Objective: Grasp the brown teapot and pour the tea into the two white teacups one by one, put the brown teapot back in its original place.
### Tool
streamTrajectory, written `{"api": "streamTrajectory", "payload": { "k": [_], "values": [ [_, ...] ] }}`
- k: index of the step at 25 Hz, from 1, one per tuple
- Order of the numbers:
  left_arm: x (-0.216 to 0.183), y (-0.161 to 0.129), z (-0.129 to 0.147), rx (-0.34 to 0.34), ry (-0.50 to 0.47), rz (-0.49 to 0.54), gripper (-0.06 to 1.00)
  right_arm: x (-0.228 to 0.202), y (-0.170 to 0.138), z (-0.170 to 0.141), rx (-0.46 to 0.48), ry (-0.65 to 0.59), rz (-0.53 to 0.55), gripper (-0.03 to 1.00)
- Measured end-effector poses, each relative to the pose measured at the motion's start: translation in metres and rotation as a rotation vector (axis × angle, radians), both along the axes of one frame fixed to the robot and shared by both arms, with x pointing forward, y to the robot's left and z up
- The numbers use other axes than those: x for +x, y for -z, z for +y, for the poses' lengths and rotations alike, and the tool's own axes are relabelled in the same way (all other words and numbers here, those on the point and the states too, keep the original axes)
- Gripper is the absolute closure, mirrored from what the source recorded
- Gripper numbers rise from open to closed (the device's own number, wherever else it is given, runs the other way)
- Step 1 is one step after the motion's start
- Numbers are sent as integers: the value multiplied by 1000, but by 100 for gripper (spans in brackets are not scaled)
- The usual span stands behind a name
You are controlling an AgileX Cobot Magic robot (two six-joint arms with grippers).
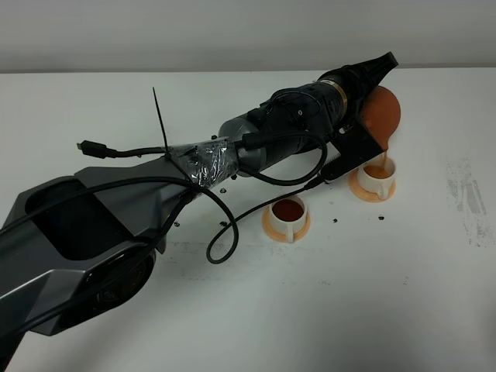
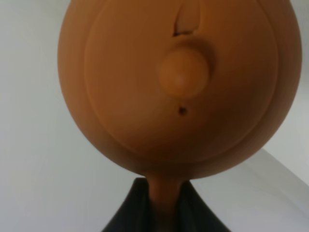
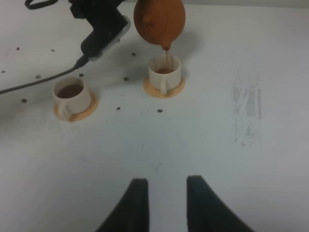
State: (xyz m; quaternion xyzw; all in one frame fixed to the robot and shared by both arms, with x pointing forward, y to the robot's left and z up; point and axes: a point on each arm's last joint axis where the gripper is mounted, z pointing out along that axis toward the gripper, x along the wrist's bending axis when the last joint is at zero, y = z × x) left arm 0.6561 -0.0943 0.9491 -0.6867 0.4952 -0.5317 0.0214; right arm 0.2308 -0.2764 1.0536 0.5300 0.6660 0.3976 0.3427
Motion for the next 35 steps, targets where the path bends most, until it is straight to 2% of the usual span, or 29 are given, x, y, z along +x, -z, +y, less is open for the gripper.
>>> {"api": "streamTrajectory", "payload": {
  "k": [35],
  "values": [
    [-1, 1, -2, 71, 78, -82, 82, 0, 0, 0, 0, 0, 0, 75]
  ]
}}
